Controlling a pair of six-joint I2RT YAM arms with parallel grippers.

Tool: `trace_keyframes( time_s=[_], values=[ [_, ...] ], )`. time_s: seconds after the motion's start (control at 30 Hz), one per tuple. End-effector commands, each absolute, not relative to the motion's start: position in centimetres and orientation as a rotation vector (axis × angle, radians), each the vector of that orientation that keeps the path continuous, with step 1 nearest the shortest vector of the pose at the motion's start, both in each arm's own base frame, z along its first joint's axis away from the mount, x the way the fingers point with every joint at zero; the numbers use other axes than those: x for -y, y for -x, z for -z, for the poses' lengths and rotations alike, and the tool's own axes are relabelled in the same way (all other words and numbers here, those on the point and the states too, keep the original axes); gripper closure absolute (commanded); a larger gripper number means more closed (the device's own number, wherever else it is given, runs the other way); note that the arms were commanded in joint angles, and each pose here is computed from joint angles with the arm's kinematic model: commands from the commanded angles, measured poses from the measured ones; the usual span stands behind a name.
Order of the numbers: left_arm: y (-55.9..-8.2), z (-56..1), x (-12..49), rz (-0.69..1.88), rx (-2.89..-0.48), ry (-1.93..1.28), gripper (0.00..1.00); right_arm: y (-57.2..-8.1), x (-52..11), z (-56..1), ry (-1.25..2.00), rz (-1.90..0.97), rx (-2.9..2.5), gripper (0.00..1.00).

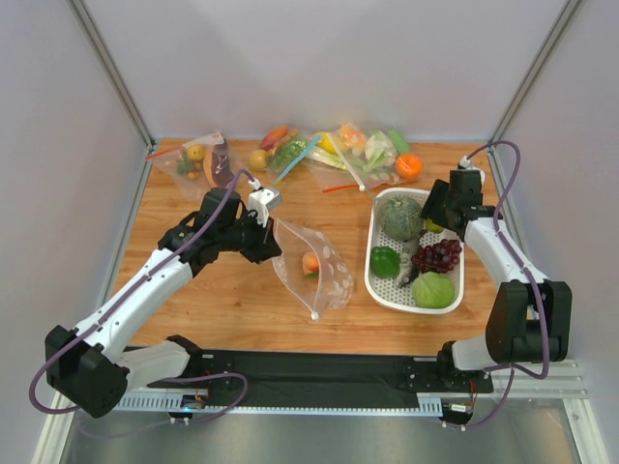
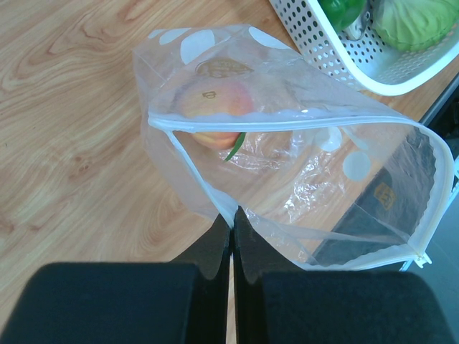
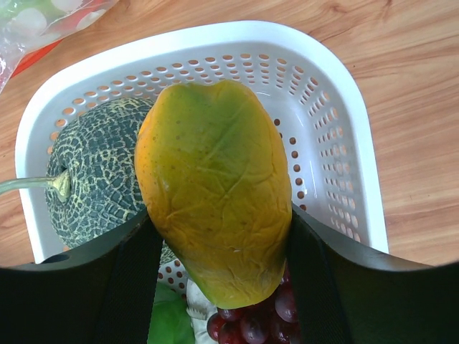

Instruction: Open the zip-top bag and remove the fake food

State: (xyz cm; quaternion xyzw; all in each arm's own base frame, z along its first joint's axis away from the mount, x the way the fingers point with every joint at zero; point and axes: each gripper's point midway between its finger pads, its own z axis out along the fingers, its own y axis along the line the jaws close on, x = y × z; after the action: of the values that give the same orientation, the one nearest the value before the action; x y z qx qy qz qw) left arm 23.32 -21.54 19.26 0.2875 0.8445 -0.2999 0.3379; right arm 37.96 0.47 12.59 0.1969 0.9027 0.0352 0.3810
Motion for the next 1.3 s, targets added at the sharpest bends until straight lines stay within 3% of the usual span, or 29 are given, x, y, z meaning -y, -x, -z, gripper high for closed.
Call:
trace_keyframes(
  time_s=[0.0,0.13,0.23,0.6,0.87,1.27],
  values=[
    [-23.6,-21.5,21.8,0.776,-2.123,-0.766,1.00,-38.5,0.1,-13.3,-0.489,-0.067,-2.260,0.40],
    [-23.6,-21.5,21.8,0.776,-2.123,-0.766,1.00,-38.1,1.4,-13.5,-0.516,-0.044,-2.255,0.18],
    [-23.6,-21.4,21.8,0.779,-2.125,-0.765,1.00,-37.9,1.5,-13.8,-0.512,-0.037,-2.250,0.15],
    [-23.5,-21.5,21.9,0.784,-2.121,-0.767,1.00,-36.3,0.9,-19.2,-0.460,-0.090,-2.145,0.15],
    [-23.5,-21.6,21.9,0.785,-2.119,-0.769,1.00,-34.9,-3.3,-25.6,-0.358,-0.357,-2.031,0.18],
    [-23.5,-21.6,21.9,0.786,-2.120,-0.766,1.00,-30.6,-17.5,-32.7,0.002,-0.639,-1.966,0.19]
  ],
)
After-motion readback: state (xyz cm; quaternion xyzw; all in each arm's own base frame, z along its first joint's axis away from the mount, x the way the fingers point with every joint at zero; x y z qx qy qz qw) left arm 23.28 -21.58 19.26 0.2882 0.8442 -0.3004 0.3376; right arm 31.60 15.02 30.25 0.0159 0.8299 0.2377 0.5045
